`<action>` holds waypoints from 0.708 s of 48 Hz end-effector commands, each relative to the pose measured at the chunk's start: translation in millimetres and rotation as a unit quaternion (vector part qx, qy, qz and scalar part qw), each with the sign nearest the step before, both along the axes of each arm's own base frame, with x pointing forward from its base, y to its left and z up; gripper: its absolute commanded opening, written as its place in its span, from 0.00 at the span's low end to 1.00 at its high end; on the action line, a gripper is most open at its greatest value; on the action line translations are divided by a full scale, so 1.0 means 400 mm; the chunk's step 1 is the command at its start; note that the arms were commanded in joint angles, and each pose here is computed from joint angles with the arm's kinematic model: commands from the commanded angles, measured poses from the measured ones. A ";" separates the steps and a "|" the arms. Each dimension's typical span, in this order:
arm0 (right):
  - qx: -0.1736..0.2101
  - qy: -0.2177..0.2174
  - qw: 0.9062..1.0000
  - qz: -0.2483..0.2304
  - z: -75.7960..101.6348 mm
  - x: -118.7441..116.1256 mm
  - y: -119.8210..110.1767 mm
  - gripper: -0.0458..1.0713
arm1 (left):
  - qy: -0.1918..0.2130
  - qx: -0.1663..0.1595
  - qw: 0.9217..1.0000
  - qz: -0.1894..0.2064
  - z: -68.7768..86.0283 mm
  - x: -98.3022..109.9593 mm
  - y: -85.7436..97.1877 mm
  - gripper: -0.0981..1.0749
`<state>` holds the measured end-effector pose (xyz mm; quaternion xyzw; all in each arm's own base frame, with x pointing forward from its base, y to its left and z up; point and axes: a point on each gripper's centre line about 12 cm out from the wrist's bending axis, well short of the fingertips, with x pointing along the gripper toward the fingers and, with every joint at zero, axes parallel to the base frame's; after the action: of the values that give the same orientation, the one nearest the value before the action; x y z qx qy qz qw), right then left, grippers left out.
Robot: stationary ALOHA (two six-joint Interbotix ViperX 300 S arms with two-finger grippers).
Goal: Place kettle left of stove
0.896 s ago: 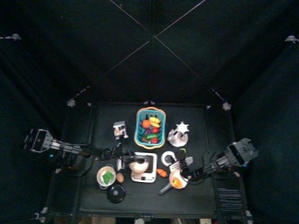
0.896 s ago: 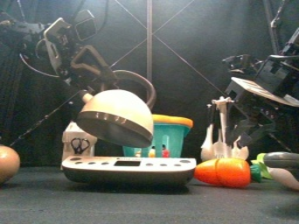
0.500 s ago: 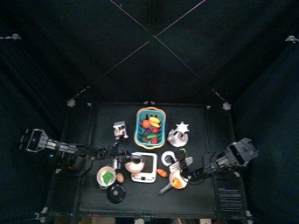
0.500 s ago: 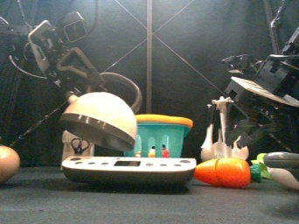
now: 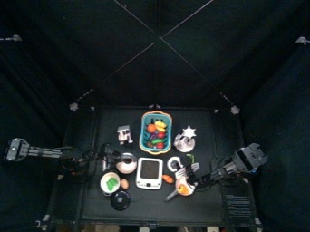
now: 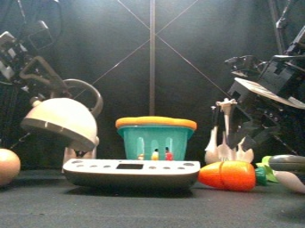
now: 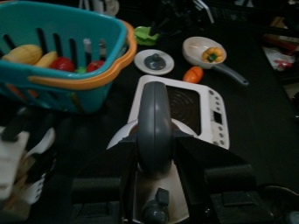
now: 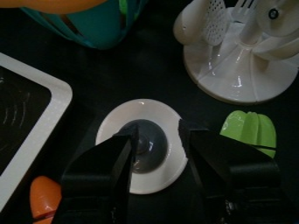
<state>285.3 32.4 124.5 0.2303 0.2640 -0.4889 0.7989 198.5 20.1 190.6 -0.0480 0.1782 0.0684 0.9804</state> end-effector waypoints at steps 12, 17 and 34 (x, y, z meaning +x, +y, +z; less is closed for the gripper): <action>0.008 -0.013 1.000 -0.002 0.014 0.015 -0.005 0.75 | 0.040 -0.006 0.999 0.027 -0.054 -0.041 0.025 0.66; 0.009 -0.013 1.000 -0.002 0.012 0.016 -0.006 0.75 | 0.048 -0.009 0.998 0.031 -0.068 -0.049 0.026 0.68; 0.007 -0.013 1.000 0.005 0.008 0.026 -0.007 0.75 | 0.050 -0.018 0.998 0.040 -0.073 -0.053 0.031 0.86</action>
<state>290.8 29.3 121.1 0.2320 0.2669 -0.4836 0.8007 174.6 30.5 156.7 -0.0687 0.2333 0.1027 0.9645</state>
